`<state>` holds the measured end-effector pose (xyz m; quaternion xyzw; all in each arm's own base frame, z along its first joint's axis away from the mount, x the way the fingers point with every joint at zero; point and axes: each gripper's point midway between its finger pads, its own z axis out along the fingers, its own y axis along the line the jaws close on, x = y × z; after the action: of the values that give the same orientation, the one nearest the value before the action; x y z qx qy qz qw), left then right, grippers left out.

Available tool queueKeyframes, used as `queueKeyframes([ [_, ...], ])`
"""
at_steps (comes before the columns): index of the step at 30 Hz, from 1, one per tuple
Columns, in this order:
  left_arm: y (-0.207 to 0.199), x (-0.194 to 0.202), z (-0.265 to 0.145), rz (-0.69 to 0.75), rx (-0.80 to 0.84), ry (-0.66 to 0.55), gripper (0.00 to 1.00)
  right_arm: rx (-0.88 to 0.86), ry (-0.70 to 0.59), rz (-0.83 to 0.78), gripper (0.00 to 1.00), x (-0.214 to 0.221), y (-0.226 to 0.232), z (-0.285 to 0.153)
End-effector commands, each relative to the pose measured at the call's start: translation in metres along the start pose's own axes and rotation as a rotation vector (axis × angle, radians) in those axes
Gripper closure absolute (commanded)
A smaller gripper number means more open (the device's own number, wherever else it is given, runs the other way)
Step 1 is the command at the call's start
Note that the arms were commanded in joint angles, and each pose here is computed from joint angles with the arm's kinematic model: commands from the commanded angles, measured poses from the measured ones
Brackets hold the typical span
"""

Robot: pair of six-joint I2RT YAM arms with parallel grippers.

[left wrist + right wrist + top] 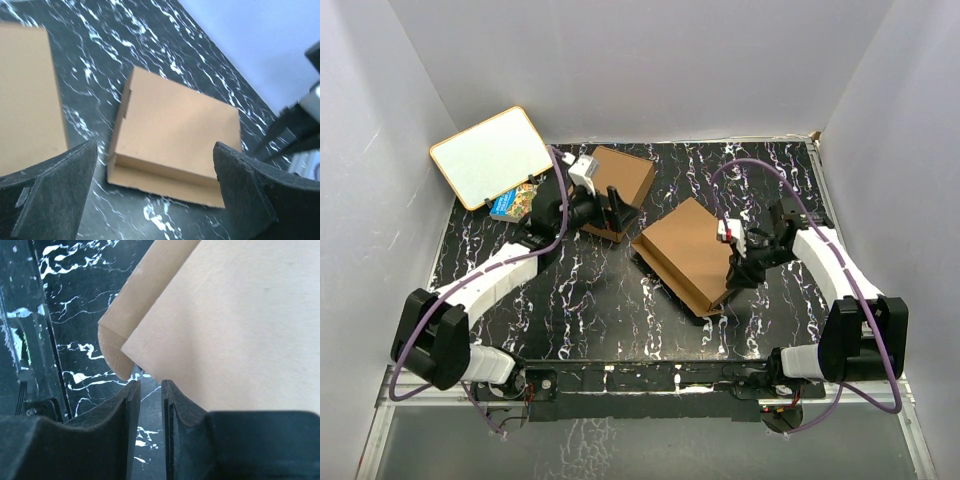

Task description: Fold the paper box

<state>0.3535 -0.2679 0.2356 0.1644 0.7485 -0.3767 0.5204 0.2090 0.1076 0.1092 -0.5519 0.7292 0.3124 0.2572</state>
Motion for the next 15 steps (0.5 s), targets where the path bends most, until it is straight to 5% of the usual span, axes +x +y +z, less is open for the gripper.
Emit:
queueKeyframes([
  [1, -0.029, 0.011, -0.023, -0.122, 0.126, -0.009, 0.03, 0.108, -0.142, -0.026, 0.70, -0.042, -0.023, -0.028],
  [7, -0.041, 0.042, -0.044, -0.320, 0.153, 0.033, 0.10, 0.281, -0.281, 0.085, 0.54, -0.069, -0.077, -0.062],
  [11, -0.050, 0.075, -0.047, -0.407, 0.141, 0.093, 0.14, 0.387, -0.372, 0.255, 0.53, -0.065, -0.126, -0.086],
  [15, -0.054, 0.113, -0.040, -0.423, 0.064, 0.183, 0.27, 0.519, -0.301, 0.365, 0.54, -0.034, -0.171, -0.090],
])
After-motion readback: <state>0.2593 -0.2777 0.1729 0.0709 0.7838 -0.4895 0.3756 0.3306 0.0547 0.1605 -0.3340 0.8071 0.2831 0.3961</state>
